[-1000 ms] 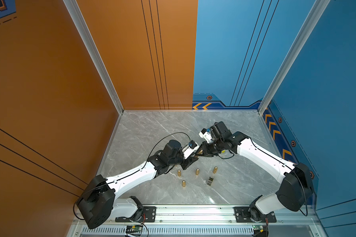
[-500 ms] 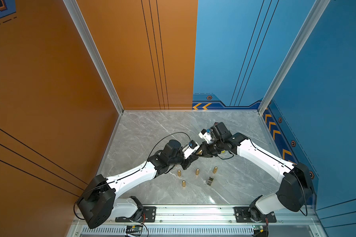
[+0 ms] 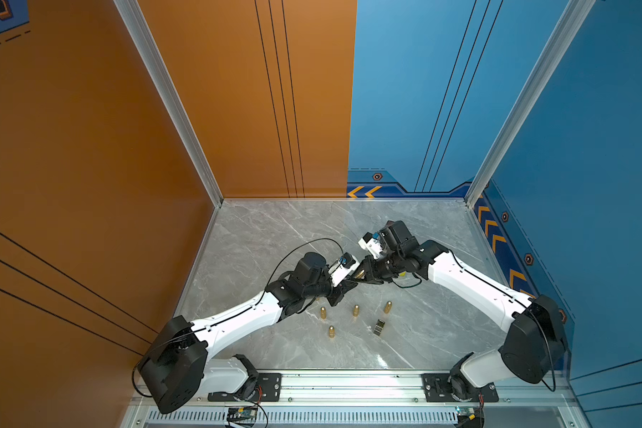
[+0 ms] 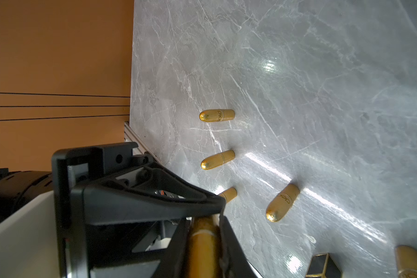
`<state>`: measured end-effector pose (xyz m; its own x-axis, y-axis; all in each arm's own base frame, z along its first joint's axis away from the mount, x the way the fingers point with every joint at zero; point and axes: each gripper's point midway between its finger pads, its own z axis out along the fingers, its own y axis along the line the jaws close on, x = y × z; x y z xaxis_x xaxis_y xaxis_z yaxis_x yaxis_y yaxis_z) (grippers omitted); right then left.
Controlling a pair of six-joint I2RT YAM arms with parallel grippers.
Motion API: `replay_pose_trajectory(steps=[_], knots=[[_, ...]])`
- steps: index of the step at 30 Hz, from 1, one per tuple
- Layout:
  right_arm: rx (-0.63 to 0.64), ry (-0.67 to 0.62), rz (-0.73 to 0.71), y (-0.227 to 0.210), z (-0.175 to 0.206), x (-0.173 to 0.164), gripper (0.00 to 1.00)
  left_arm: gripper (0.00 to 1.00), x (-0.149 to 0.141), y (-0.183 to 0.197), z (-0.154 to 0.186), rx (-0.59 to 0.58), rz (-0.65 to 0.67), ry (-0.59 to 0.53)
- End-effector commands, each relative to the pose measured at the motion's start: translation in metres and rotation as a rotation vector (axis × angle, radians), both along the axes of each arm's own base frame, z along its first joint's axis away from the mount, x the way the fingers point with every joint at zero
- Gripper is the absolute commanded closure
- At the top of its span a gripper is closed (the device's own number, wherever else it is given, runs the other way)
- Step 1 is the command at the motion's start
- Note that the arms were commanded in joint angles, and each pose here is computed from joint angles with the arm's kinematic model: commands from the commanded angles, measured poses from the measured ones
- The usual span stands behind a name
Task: Open the lipstick cap
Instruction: Open the cover of the lipstick.
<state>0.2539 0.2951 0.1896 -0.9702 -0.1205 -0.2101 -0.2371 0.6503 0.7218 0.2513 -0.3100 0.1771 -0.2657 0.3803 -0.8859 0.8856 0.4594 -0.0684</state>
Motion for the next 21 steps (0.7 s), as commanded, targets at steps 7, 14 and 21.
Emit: replay_pose_trajectory(steps=[7, 14, 21], knots=[[0.057, -0.066, -0.043, -0.003, 0.020, 0.009, 0.72, 1.00, -0.001, 0.006, -0.003, -0.014, 0.021, 0.015], [0.061, -0.067, -0.047, -0.004, 0.021, 0.009, 0.70, 1.00, -0.002, 0.009, -0.003, -0.019, 0.010, 0.021], [0.007, -0.100, -0.044, -0.010, 0.016, 0.008, 0.71, 1.00, -0.001, 0.012, 0.001, -0.016, 0.033, 0.016]])
